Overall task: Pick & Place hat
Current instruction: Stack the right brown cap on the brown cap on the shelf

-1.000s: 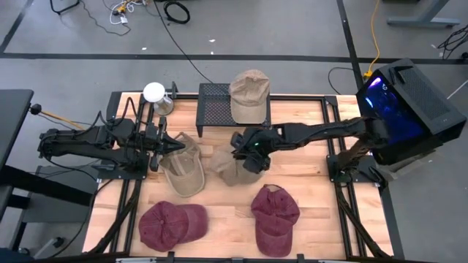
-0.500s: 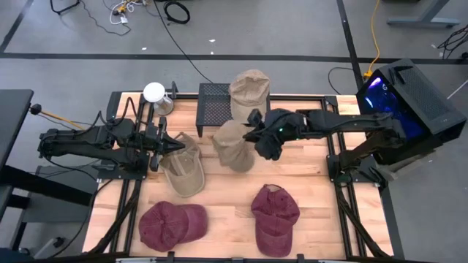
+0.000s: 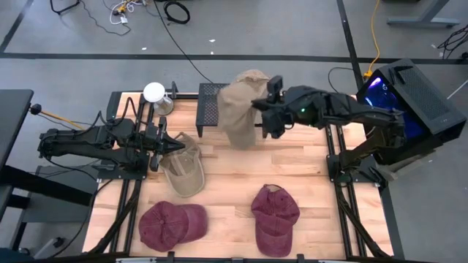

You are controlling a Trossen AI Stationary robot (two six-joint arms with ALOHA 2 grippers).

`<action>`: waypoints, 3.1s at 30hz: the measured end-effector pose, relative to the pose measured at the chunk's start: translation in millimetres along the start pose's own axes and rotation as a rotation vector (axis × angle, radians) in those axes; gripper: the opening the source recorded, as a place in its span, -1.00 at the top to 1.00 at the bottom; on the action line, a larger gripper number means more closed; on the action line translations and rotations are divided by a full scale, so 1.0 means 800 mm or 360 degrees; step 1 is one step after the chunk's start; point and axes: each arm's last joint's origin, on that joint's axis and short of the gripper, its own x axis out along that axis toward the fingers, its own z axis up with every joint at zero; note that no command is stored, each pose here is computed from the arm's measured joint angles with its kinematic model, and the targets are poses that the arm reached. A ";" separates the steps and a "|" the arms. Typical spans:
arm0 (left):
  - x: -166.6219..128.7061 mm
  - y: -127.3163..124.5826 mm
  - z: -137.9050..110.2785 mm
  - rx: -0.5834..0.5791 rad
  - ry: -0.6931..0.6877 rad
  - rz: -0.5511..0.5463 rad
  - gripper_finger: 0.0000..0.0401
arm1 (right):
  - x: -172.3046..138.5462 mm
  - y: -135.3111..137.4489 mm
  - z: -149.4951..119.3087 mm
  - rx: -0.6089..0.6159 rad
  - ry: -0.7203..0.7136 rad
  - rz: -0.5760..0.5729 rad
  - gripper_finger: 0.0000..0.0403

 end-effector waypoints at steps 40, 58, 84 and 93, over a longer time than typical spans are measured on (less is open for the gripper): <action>0.000 0.000 0.000 0.0000 0.0001 0.0000 0.93 | 0.044 -0.058 -0.052 0.0336 0.0712 -0.0754 0.96; 0.000 0.000 0.000 0.0000 0.0000 0.0000 0.93 | 0.061 -0.055 -0.036 0.0516 0.0571 -0.0821 0.96; 0.000 0.000 0.000 0.0000 -0.0001 0.0000 0.93 | 0.089 -0.022 -0.039 0.0562 0.0731 -0.0648 0.96; 0.000 0.000 0.000 0.0000 -0.0001 0.0000 0.93 | 0.088 -0.018 -0.037 0.0555 0.0734 -0.0624 0.96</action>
